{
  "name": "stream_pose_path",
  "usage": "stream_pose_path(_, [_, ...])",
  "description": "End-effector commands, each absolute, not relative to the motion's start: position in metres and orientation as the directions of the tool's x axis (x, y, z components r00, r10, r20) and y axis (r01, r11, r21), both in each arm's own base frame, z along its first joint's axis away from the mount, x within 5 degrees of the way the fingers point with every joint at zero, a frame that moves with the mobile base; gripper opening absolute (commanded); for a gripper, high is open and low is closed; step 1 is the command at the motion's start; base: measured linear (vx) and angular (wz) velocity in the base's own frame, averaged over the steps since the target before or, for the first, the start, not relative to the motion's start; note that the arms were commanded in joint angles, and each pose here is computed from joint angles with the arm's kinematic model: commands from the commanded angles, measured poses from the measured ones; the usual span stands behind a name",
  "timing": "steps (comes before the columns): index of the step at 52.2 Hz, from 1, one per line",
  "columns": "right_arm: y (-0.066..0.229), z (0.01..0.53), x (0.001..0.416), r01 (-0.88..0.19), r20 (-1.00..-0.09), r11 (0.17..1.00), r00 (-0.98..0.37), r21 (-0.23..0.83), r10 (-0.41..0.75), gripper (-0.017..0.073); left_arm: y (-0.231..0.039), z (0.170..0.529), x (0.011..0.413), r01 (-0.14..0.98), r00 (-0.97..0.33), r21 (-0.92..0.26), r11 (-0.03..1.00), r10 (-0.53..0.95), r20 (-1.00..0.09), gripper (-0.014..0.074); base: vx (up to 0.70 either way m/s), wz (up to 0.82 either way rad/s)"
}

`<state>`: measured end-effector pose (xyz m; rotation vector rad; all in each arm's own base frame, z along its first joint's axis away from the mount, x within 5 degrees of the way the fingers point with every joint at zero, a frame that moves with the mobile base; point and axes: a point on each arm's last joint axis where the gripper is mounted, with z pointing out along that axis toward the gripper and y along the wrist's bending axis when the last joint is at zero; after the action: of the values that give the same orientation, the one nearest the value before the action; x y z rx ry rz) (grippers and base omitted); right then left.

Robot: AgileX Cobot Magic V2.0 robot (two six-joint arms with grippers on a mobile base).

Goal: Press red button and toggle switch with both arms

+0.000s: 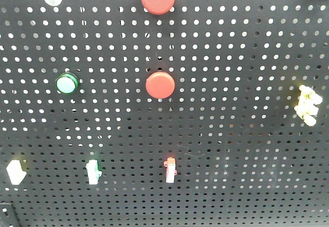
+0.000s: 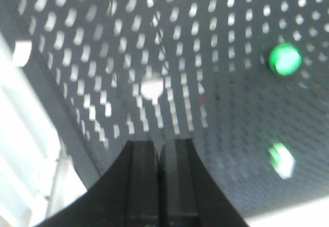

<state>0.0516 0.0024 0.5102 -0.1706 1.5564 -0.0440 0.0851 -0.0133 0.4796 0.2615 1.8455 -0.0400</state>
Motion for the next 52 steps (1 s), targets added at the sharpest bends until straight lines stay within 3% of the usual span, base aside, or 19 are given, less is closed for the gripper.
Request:
stream_pose_path(1, [0.002,0.523,0.050,-0.061,-0.985,0.988,0.107,-0.139,-0.132,0.0000,-0.007,0.488,0.082,0.195,-0.212,0.081,0.978,0.122,-0.970,0.0001,0.00,0.00])
stream_pose_path(20, [0.002,0.523,0.050,-0.061,-0.985,0.988,0.107,-0.139,-0.132,0.0000,0.003,0.492,0.079,0.168,-0.174,0.092,0.982,0.121,-0.977,0.0001,0.00,0.00])
stream_pose_path(31, [0.002,0.523,0.050,-0.060,-0.985,0.988,0.106,-0.141,-0.134,0.0000,-0.021,0.493,0.087,0.231,0.099,0.215,0.949,0.197,-0.975,0.0001,0.00,0.00])
stream_pose_path(34, [0.002,0.523,0.050,-0.060,-0.985,0.988,0.106,-0.141,-0.134,0.0000,-0.024,0.484,0.091,0.213,0.133,0.229,0.950,0.203,-0.970,0.0001,0.00,0.01])
stream_pose_path(42, [0.002,0.523,0.050,-0.059,-0.985,0.988,0.106,-0.145,-0.138,0.0000,-0.020,0.450,0.086,0.220,0.120,0.099,0.970,0.073,-0.990,0.0001,0.00,0.00])
stream_pose_path(52, [0.002,0.523,0.050,-0.059,-0.985,0.988,0.106,-0.144,-0.137,0.0000,-0.006,0.379,0.071,0.144,0.057,-0.020,0.989,-0.029,-0.998,0.0001,0.00,0.00])
